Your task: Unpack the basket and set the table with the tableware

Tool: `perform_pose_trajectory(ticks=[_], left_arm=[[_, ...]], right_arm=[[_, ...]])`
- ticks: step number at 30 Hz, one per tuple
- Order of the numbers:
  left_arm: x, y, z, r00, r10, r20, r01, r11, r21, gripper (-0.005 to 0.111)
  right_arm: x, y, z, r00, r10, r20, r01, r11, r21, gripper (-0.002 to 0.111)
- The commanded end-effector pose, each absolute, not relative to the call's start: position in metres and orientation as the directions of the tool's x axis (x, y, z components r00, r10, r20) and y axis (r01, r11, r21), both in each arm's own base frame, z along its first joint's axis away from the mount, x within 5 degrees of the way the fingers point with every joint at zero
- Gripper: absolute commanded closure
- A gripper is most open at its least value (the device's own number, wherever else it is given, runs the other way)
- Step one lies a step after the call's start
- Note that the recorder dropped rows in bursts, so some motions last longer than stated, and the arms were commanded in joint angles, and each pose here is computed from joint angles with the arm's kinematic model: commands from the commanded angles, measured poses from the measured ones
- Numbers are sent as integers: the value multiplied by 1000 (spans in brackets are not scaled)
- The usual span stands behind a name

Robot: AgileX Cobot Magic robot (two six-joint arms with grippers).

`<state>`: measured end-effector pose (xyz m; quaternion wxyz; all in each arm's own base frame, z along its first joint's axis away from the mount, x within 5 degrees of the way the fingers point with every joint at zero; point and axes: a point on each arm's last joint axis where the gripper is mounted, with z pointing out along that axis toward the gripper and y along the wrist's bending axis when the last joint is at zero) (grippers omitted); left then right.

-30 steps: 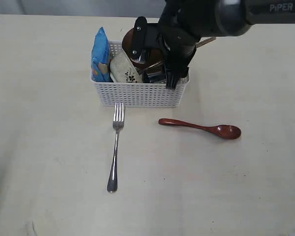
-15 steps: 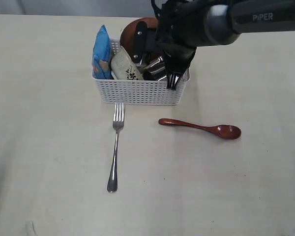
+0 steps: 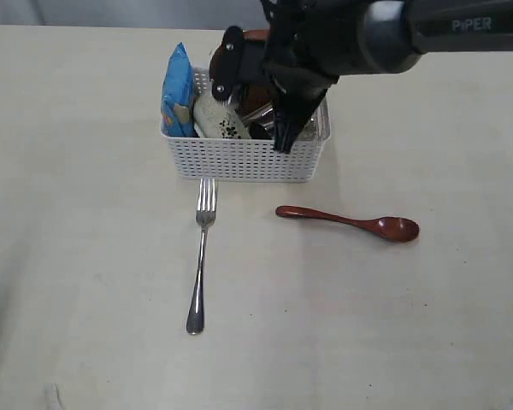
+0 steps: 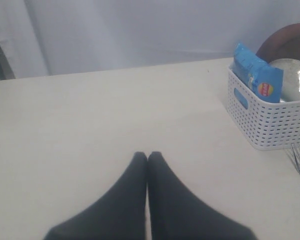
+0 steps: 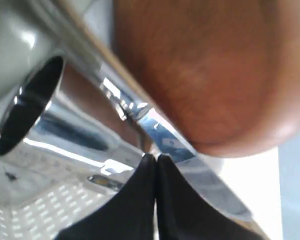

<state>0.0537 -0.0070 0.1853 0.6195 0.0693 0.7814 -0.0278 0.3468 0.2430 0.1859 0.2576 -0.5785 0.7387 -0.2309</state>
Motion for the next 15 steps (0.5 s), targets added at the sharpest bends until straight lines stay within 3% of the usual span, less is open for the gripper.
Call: perform_pose_trajectory(ticks=[1, 4, 6, 8, 11, 15], left_arm=[[54, -7, 184, -222, 83, -972, 143, 988, 51, 107], [54, -7, 184, -222, 83, -972, 143, 988, 51, 107], [54, -7, 184, -222, 83, -972, 143, 988, 51, 107], [54, -7, 184, -223, 74, -972, 144, 989, 43, 107], [54, -7, 184, -223, 74, -972, 144, 989, 43, 107], [54, -7, 184, -223, 74, -972, 144, 989, 43, 107]], right_arm=[[345, 231, 226, -251, -925, -286, -699, 377, -607, 108], [347, 216, 245, -306, -883, -356, -670, 465, -578, 104], [350, 203, 255, -363, -836, -412, -647, 544, -533, 92], [356, 188, 263, -449, -753, -481, -608, 652, -453, 72], [368, 163, 270, -634, -505, -586, -470, 853, -226, 49], [384, 122, 270, -792, -156, -590, -252, 964, 82, 49]])
